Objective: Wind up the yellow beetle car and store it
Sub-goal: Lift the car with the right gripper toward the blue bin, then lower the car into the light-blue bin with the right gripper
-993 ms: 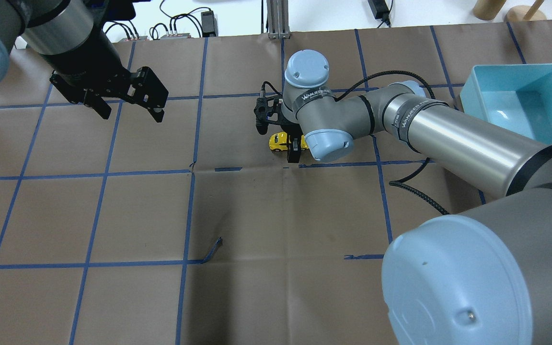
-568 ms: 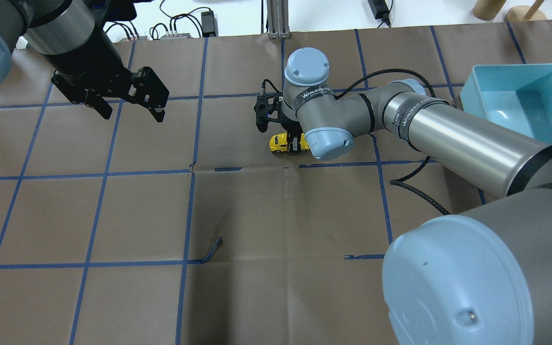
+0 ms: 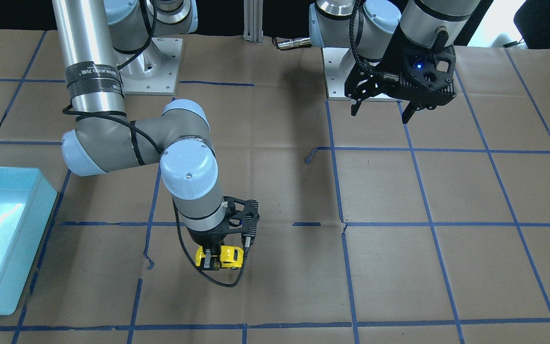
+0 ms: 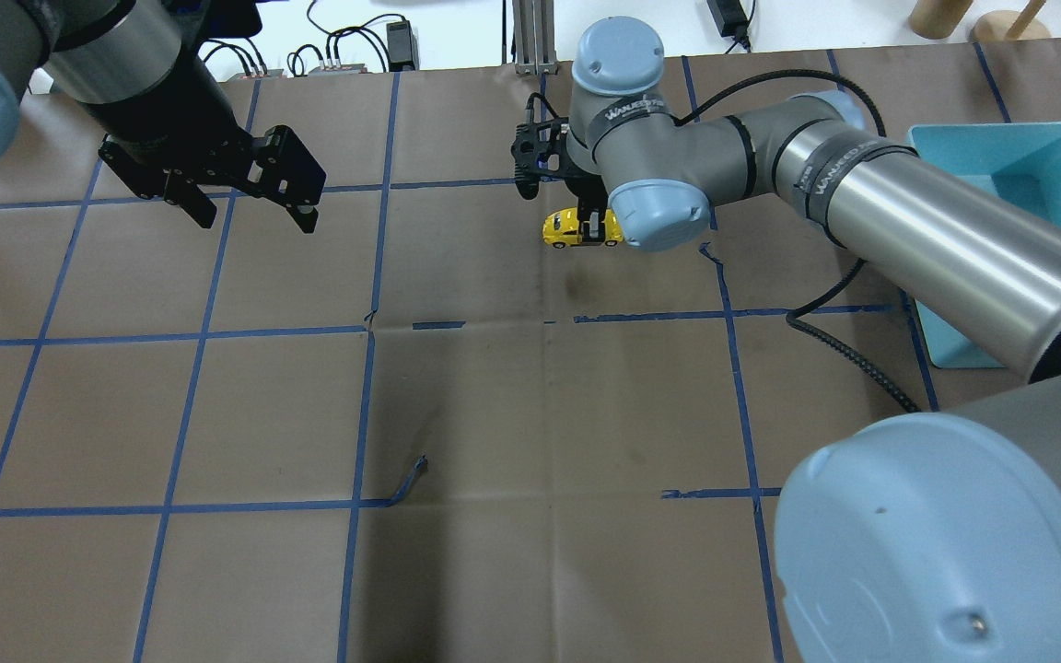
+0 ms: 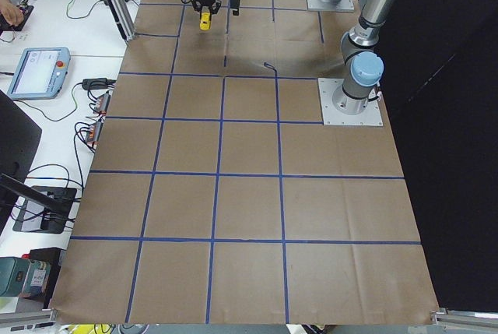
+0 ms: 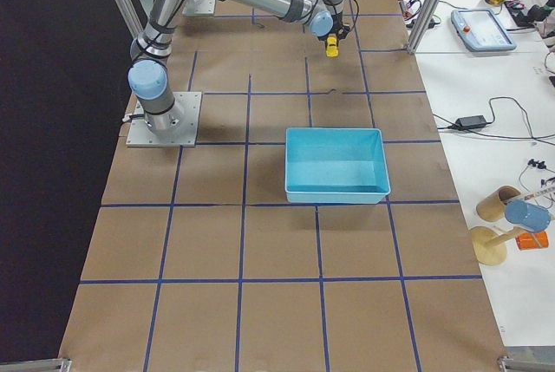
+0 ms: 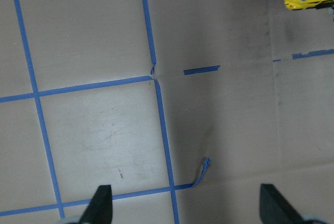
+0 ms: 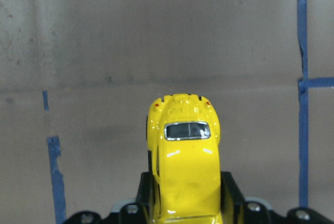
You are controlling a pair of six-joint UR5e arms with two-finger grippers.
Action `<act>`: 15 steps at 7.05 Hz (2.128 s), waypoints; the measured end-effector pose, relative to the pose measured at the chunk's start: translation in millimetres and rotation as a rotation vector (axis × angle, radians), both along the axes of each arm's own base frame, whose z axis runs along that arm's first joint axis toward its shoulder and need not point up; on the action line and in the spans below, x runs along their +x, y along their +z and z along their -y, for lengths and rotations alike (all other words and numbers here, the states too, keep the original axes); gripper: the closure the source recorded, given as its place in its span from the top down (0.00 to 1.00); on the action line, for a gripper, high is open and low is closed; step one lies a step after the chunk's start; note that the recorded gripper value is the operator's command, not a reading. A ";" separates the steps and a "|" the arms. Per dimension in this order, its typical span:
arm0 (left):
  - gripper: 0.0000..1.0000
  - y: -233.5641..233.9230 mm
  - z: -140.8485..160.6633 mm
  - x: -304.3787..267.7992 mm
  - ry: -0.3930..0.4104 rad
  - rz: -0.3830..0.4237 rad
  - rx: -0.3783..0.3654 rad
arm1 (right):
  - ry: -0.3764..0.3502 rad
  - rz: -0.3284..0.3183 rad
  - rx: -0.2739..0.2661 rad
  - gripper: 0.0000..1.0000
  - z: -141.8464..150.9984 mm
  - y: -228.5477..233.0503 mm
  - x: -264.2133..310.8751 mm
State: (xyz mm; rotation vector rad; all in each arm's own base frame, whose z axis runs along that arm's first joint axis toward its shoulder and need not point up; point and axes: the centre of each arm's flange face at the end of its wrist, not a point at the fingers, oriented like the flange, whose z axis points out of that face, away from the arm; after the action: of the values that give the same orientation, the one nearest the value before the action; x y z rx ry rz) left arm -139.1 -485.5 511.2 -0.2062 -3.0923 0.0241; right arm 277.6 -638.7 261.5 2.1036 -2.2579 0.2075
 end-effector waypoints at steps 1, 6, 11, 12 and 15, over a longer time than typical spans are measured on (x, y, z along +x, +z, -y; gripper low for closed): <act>0.99 0.0 -0.2 -0.1 0.000 -0.001 0.000 | -0.059 -0.006 0.025 0.13 8.0 21.5 -46.7; 0.99 0.8 -1.2 0.1 -0.002 0.001 -0.001 | -0.618 0.036 0.143 0.14 -8.5 106.4 -241.1; 0.99 0.6 -1.7 0.1 -0.004 0.001 0.000 | -1.245 0.029 0.113 0.09 -28.5 131.3 -398.7; 0.99 0.5 -1.7 0.1 -0.004 0.001 0.000 | -1.314 0.028 0.123 0.10 -29.6 122.3 -426.5; 0.99 0.6 -1.8 0.1 -0.004 0.001 0.000 | -1.673 0.023 0.125 0.09 -22.0 81.6 -470.1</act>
State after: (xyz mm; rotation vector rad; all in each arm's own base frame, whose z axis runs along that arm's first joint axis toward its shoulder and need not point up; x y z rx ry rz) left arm -139.0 -483.8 511.8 -0.2121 -3.0926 0.0241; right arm -192.5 -616.6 343.1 -0.2678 -3.0882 -0.0215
